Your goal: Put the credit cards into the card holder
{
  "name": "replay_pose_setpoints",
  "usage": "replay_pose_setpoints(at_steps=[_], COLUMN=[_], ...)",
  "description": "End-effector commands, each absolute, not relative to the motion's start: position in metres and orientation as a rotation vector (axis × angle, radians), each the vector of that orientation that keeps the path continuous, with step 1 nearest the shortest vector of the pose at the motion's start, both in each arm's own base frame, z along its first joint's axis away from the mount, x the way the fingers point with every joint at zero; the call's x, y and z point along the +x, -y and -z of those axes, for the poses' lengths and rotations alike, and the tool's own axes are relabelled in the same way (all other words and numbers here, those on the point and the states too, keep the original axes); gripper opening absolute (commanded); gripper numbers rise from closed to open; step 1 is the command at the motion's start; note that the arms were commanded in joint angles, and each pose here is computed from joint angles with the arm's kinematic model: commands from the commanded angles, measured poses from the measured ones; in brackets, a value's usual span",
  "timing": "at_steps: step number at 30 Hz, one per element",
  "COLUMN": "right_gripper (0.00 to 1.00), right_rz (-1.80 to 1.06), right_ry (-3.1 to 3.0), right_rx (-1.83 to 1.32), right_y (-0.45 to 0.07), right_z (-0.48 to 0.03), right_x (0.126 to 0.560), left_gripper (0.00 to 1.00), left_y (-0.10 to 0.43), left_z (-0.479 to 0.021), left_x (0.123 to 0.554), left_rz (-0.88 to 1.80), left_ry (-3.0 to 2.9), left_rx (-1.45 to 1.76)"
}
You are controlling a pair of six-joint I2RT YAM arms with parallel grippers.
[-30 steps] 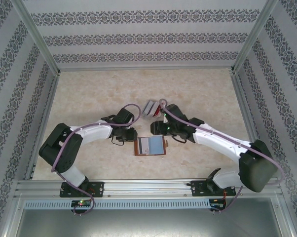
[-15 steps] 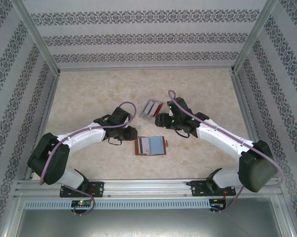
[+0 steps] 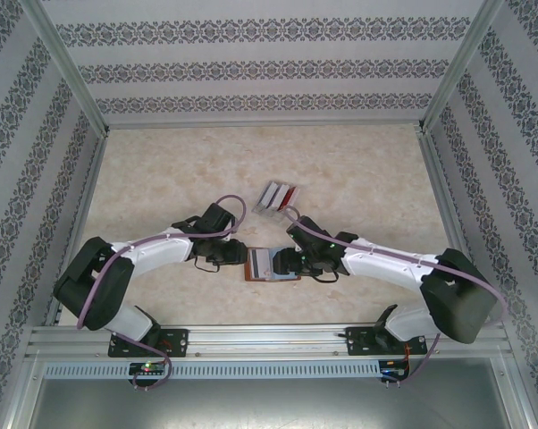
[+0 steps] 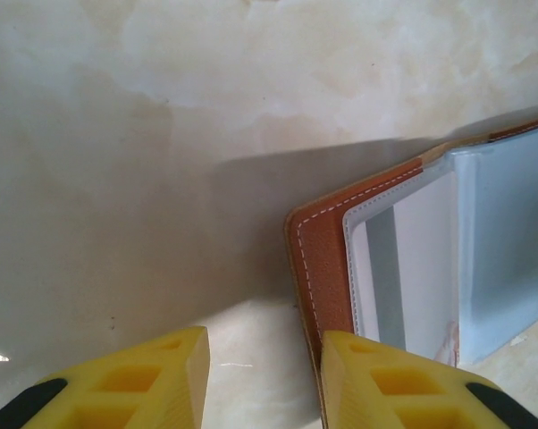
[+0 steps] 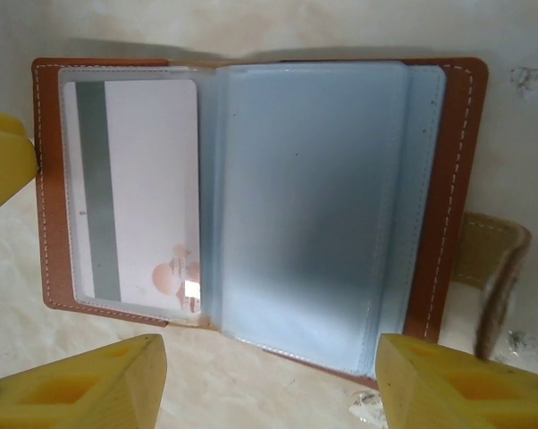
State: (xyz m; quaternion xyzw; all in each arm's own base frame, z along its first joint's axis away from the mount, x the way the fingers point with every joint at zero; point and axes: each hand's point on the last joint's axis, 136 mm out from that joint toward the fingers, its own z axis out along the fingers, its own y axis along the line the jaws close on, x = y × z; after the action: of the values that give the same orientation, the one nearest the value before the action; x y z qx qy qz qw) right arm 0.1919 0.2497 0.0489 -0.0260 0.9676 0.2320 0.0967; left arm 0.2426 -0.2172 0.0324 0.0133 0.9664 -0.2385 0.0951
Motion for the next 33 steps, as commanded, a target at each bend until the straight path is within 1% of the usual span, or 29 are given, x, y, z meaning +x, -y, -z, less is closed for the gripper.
replay_pose_setpoints(at_steps=[1,7,15,18,23,29,33], right_gripper=[0.64,0.62,0.55,0.51,0.50,0.49,0.45], right_rz=[-0.692,-0.680,-0.690,-0.678,-0.603,-0.626,-0.659], right_ry=[-2.869,-2.884,-2.886,-2.869,-2.871,-2.873,-2.872], right_rx=[-0.107,-0.136,-0.146,-0.146,-0.154,-0.154,-0.167], right_y=[-0.256,-0.261,-0.263,-0.260,-0.251,-0.253,-0.261], right_z=[-0.041,-0.035,-0.037,-0.042,-0.044,-0.042,-0.042], right_x=[0.193,0.196,0.197,0.198,0.200,0.198,0.199], left_gripper=[0.36,0.35,0.33,0.33,0.32,0.31,0.30], left_y=[0.224,0.223,0.223,0.224,0.221,0.222,0.222], left_z=[-0.029,-0.028,-0.026,-0.026,-0.026,-0.027,-0.025], left_x=[0.243,0.243,0.242,0.242,0.242,0.243,0.243], left_rz=[0.746,0.746,0.739,0.740,0.713,0.715,0.726], left_ry=[-2.857,-2.853,-2.865,-2.869,-2.881,-2.880,-2.874], left_rx=[0.027,0.016,0.028,0.026,0.042,0.037,0.027])
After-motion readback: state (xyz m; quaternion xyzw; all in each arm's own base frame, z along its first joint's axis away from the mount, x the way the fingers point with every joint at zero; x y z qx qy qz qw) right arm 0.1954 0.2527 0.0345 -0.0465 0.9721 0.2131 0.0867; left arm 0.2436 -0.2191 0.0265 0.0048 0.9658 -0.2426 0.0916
